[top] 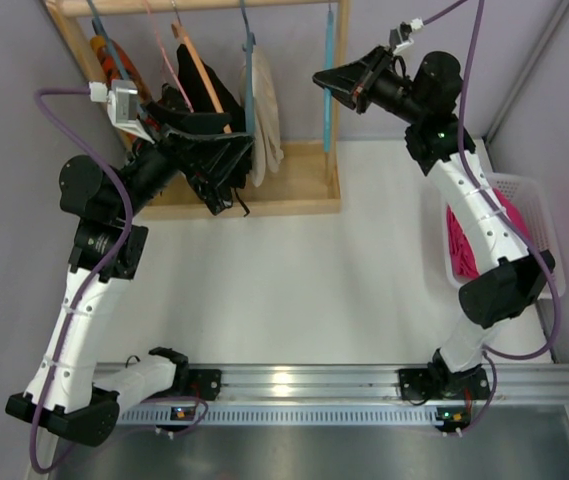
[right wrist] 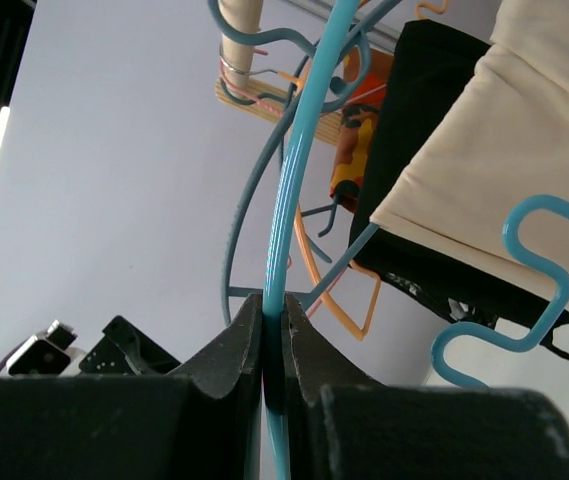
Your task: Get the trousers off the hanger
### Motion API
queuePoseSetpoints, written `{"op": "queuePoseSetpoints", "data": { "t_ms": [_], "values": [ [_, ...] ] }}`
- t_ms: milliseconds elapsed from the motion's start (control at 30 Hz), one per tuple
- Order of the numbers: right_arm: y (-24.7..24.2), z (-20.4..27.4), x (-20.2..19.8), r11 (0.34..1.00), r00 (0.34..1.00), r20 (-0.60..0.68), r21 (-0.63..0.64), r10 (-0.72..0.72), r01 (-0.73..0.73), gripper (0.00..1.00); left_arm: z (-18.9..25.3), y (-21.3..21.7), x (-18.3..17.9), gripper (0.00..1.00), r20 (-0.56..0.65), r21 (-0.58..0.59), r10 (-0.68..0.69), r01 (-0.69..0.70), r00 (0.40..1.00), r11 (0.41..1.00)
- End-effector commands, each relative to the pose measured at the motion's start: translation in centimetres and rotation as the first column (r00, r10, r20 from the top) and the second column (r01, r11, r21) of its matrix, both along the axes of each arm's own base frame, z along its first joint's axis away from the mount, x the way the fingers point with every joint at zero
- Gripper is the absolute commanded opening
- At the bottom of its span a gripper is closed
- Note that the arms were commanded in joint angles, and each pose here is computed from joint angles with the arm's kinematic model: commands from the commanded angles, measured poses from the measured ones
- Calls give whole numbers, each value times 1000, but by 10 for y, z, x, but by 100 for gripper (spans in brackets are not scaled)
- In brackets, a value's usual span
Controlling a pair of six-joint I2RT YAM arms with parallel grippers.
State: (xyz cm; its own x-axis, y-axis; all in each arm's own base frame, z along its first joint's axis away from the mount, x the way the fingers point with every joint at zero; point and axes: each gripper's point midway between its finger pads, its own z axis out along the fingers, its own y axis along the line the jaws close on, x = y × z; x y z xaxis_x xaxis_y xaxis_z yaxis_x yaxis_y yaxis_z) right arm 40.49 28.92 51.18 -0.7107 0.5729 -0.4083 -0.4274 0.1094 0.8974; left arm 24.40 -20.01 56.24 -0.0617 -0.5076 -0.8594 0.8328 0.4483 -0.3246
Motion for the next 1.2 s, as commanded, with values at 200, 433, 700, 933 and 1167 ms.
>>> {"op": "queuePoseSetpoints", "data": {
  "t_ms": [200,433,700,933,1167],
  "values": [
    [-2,-23,23,999,997,-71,-4,-36,36,0,2,6,8,99,-18,-5,47,-47,999,999],
    [-8,-35,10,999,998,-44,-31,-46,45,56,3,17,26,99,-68,63,129,-125,989,990],
    [-26,-50,-23,989,996,40,-121,-77,82,99,16,28,58,91,-120,112,222,-209,968,971],
    [-50,-56,-47,953,977,168,-250,-129,169,99,28,29,94,67,-135,140,275,-257,952,956],
    [-72,-45,-76,910,927,351,-327,-134,256,99,12,22,135,59,-198,161,293,-264,936,951]
  ]
}}
